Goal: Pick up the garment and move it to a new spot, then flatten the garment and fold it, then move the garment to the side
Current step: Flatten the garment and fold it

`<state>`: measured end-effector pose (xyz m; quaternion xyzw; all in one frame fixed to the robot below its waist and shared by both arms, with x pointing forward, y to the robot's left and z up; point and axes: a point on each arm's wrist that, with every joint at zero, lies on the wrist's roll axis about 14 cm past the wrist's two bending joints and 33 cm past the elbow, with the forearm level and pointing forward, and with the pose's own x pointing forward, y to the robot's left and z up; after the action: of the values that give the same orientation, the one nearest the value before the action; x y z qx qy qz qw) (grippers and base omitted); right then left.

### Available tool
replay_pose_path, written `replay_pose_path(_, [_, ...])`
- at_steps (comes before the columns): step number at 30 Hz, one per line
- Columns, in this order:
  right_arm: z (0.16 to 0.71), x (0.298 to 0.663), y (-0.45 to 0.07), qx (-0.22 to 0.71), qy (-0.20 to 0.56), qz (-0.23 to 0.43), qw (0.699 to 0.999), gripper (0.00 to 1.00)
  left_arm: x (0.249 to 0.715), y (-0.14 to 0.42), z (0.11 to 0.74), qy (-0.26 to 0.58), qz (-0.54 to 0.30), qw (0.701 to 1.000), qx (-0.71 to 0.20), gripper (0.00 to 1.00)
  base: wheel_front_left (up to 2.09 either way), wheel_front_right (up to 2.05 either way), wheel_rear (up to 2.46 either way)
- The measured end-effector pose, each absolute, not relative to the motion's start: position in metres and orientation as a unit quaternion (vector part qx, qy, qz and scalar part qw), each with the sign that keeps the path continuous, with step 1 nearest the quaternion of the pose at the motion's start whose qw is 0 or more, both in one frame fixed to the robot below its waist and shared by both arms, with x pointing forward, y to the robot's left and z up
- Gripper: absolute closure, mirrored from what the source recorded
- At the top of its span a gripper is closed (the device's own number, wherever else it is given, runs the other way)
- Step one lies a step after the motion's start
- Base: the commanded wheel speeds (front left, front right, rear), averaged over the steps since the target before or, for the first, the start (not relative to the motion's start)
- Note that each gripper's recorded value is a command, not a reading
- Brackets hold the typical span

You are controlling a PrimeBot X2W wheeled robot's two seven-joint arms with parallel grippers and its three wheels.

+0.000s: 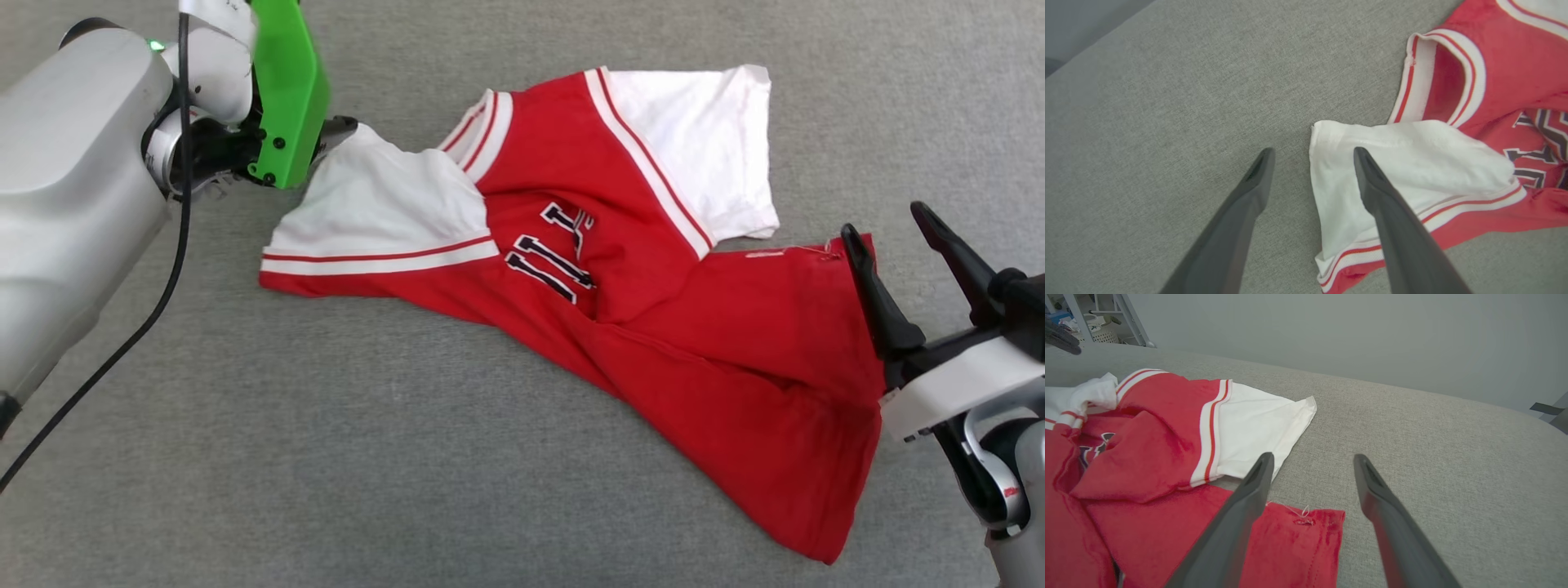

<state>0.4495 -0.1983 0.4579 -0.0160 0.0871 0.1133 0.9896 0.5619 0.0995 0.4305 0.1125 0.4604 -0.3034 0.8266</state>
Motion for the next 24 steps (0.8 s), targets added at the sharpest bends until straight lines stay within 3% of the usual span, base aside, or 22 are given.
replay_pose_path(11, [0.449,0.451,-0.213,-0.022,0.092,0.089,0.992,0.0,0.556,0.092,0.363,0.532,-0.312,0.773,0.146,0.0,0.0,0.0,0.0])
replay_pose_path(12, [0.447,0.45,-0.215,-0.023,0.093,0.086,0.992,0.0,0.557,0.091,0.361,0.532,-0.315,0.772,0.147,0.58,0.0,0.0,0.0])
replay_pose_path(13, [0.446,0.45,-0.217,-0.025,0.094,0.084,0.992,0.0,0.556,0.09,0.361,0.532,-0.318,0.772,0.144,1.0,0.0,0.0,0.0])
replay_pose_path(17, [0.449,0.45,-0.22,-0.027,0.09,0.079,0.993,0.0,0.554,0.082,0.366,0.506,-0.334,0.783,0.135,1.0,0.0,0.0,0.0])
replay_pose_path(24, [0.466,0.446,-0.225,-0.027,0.067,0.072,0.995,0.0,0.554,0.062,0.418,0.368,-0.375,0.845,0.099,1.0,0.0,0.0,0.0])
